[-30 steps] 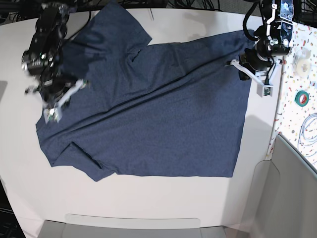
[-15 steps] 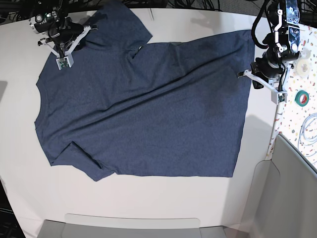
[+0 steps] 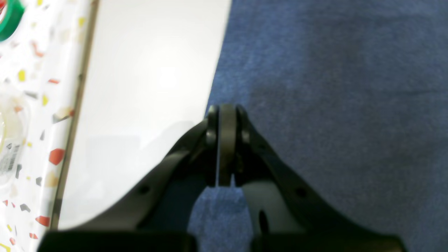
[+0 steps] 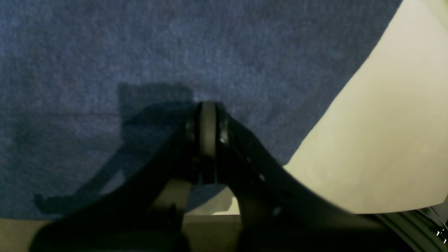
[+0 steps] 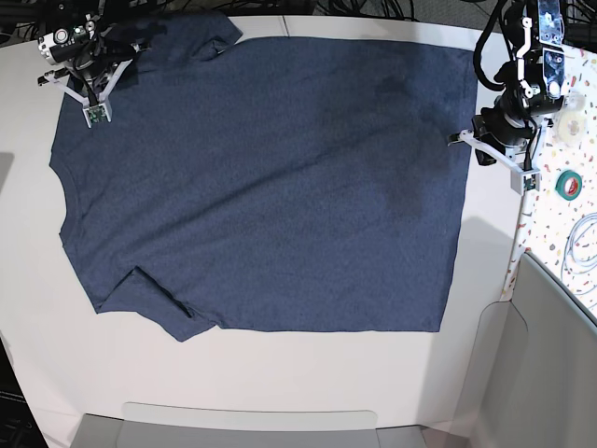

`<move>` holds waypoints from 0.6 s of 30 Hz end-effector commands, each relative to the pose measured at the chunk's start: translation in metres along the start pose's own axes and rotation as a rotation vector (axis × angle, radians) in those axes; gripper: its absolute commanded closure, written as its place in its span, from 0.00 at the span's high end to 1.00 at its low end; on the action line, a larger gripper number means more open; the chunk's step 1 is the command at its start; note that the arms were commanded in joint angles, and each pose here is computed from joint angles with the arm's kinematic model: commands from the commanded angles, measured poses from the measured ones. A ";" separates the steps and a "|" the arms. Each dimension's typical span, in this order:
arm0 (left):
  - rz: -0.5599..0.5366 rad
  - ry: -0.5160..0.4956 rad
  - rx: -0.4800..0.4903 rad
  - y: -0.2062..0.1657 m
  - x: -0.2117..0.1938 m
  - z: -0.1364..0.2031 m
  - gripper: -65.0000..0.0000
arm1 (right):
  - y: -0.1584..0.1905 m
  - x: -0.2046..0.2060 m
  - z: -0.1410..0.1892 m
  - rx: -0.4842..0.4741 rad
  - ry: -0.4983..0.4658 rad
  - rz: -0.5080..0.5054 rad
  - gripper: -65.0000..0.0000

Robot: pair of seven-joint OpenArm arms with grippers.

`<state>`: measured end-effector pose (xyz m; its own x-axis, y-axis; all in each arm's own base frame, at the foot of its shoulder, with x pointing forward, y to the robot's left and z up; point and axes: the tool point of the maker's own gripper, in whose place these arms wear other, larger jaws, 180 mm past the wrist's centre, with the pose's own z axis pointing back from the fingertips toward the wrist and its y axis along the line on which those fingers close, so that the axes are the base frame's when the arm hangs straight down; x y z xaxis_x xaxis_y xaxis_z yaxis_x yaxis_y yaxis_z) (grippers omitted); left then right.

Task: Layout the t-shirt on the table in an organized manner, then fold the t-shirt properly
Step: 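Drag the shirt shoulder with the right gripper to square the shirt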

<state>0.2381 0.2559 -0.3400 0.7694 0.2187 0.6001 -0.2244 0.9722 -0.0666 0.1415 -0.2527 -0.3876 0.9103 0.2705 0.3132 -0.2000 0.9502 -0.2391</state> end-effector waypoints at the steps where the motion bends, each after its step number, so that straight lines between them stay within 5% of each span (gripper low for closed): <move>1: -0.011 -0.045 0.007 0.002 0.013 0.004 0.00 | -0.005 0.000 0.003 -0.017 -0.007 0.012 0.00; 6: -0.009 -0.042 0.005 0.002 0.011 0.004 0.00 | -0.001 0.003 0.005 -0.003 -0.025 0.002 0.00; 10: -0.010 -0.041 0.003 0.001 0.011 0.004 0.00 | 0.008 0.019 0.008 0.082 -0.104 -0.119 0.00; 18: 0.009 -0.038 -0.006 -0.003 0.008 0.003 0.06 | -0.021 0.040 0.041 0.242 -0.323 -0.423 0.44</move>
<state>0.2381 0.2513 -0.3417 0.7637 0.2355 0.6011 -0.2315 0.9691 -0.0856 0.1647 -0.2517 -0.3390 0.7917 -0.1653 0.5881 0.0570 0.9785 0.1982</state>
